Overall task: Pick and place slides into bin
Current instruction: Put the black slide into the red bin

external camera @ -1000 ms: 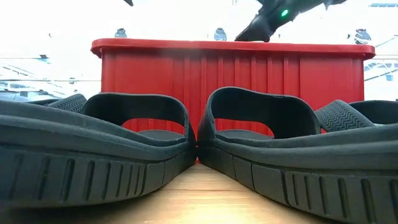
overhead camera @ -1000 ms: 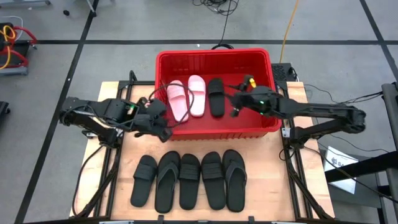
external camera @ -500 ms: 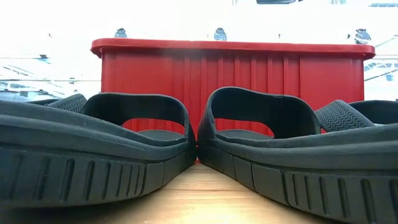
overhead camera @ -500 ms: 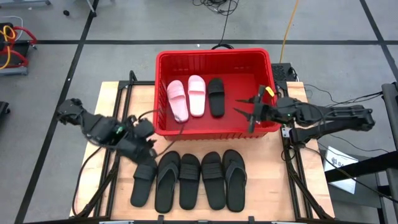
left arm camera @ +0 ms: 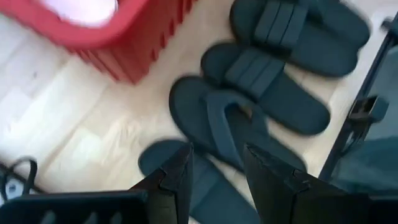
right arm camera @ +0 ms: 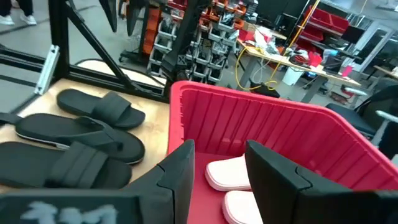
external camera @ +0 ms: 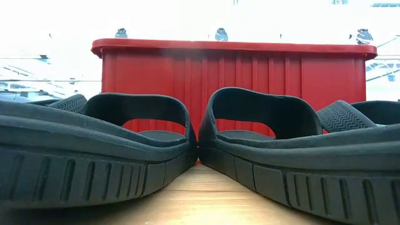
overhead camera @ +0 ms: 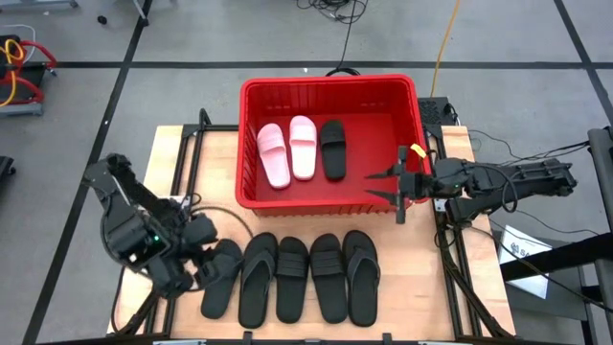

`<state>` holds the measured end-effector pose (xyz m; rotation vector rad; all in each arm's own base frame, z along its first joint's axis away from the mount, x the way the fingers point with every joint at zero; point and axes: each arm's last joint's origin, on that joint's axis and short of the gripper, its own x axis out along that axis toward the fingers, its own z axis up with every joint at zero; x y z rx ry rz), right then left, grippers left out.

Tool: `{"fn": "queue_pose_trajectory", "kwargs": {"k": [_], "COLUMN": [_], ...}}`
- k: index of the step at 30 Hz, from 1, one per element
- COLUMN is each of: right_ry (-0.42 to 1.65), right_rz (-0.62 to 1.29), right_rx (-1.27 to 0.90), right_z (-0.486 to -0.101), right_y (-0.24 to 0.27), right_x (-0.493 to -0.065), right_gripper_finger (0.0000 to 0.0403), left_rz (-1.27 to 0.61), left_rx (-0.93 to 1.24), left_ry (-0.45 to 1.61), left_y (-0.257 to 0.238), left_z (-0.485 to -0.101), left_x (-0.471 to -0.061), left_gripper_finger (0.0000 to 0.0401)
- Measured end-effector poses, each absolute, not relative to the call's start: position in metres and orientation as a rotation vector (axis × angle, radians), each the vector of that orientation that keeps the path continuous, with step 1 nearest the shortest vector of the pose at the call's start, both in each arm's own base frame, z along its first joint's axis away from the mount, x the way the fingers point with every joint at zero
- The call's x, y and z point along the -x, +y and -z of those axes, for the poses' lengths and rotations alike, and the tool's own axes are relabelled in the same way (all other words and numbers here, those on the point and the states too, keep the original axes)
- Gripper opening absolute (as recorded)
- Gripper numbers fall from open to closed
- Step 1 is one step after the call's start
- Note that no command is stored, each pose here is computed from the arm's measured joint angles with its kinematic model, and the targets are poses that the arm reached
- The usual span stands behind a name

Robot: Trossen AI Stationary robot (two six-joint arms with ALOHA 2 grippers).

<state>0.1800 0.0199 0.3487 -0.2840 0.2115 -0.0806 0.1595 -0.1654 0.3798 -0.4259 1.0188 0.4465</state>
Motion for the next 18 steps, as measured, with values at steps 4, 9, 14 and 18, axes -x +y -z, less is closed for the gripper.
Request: {"fn": "queue_pose_trajectory", "kwargs": {"k": [4, 9, 14, 18], "right_ry": [0.205, 0.201, 0.2, 0.2], "right_rz": [0.065, 0.06, 0.064, 0.064], "right_rx": [0.262, 0.252, 0.236, 0.236], "right_z": [-0.349, -0.35, -0.35, -0.35], "right_y": [0.023, 0.024, 0.024, 0.024], "right_x": [-0.179, -0.178, -0.178, -0.178], "right_gripper_finger": [0.0132, 0.0132, 0.0132, 0.013], "left_rz": [-0.435, -0.37, -0.296, -0.206], "left_rx": [0.416, 0.39, 0.385, 0.346], "left_ry": [1.103, 1.227, 1.262, 1.279], "left_y": [-0.179, -0.196, -0.208, -0.212], "left_z": [-0.357, -0.318, -0.279, -0.254], "left_x": [-0.15, -0.141, -0.137, -0.137], "left_gripper_finger": [0.0136, 0.0136, 0.0136, 0.0136]}}
